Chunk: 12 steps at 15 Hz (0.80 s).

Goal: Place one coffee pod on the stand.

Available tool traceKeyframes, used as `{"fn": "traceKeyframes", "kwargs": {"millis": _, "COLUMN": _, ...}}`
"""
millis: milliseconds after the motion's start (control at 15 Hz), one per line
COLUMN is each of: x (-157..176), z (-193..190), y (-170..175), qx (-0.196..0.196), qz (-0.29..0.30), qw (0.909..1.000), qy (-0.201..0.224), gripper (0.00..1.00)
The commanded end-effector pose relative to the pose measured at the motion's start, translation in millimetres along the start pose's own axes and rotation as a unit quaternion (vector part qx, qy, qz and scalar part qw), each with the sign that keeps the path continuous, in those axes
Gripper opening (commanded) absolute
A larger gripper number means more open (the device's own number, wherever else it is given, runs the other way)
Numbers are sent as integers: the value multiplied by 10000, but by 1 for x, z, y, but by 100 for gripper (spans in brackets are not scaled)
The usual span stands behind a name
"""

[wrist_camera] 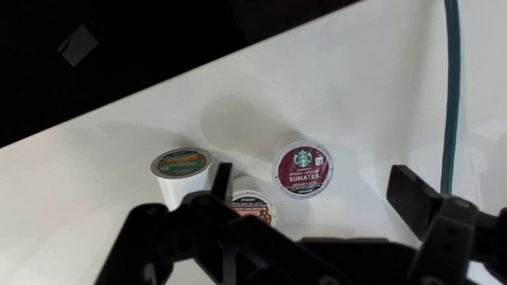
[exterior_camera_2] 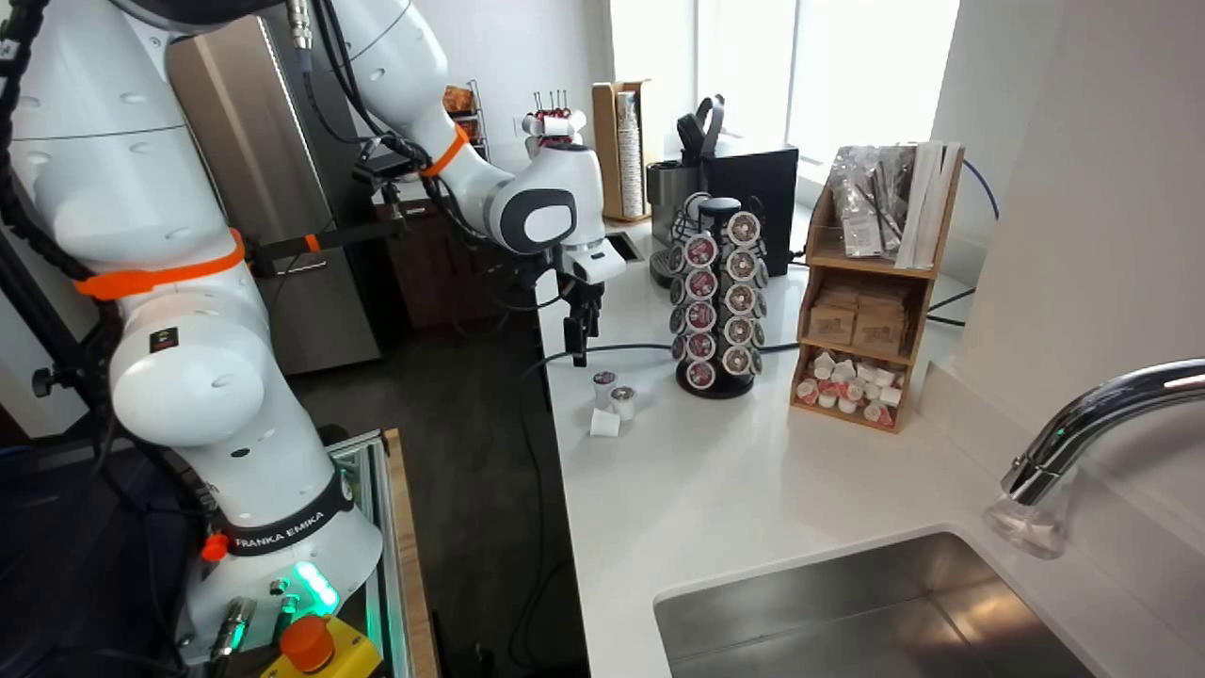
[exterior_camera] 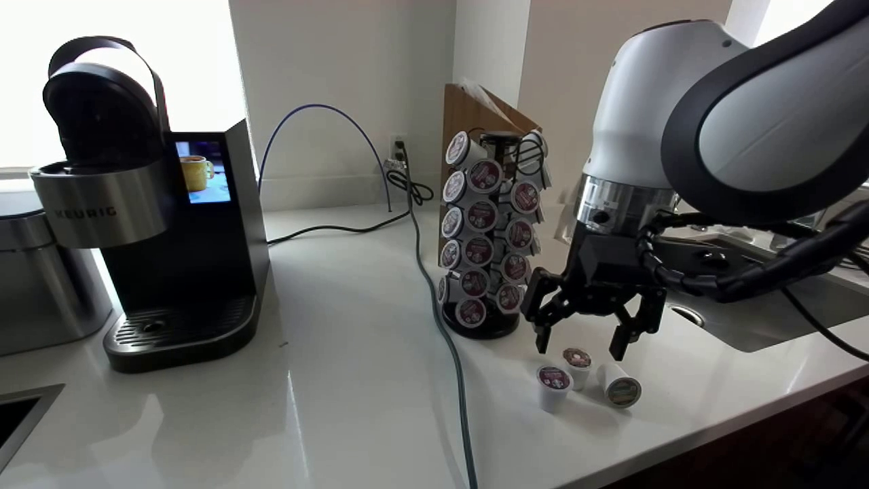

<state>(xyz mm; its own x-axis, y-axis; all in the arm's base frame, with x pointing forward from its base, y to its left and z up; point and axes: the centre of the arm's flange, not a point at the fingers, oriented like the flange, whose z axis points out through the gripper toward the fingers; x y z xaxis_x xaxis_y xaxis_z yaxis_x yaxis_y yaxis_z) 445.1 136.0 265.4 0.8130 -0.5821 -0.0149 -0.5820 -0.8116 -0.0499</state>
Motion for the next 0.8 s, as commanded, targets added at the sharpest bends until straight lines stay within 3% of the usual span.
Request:
{"fn": "traceKeyframes", "kwargs": {"millis": 0, "x": 9, "z": 9, "y": 1, "qx": 11, "qz": 426, "qw": 9991, "qy": 80, "gripper": 100}}
{"fn": "traceKeyframes", "kwargs": {"millis": 733, "x": 28, "z": 44, "y": -2, "qx": -49, "qz": 1063, "qw": 9942, "qy": -176, "gripper": 100}}
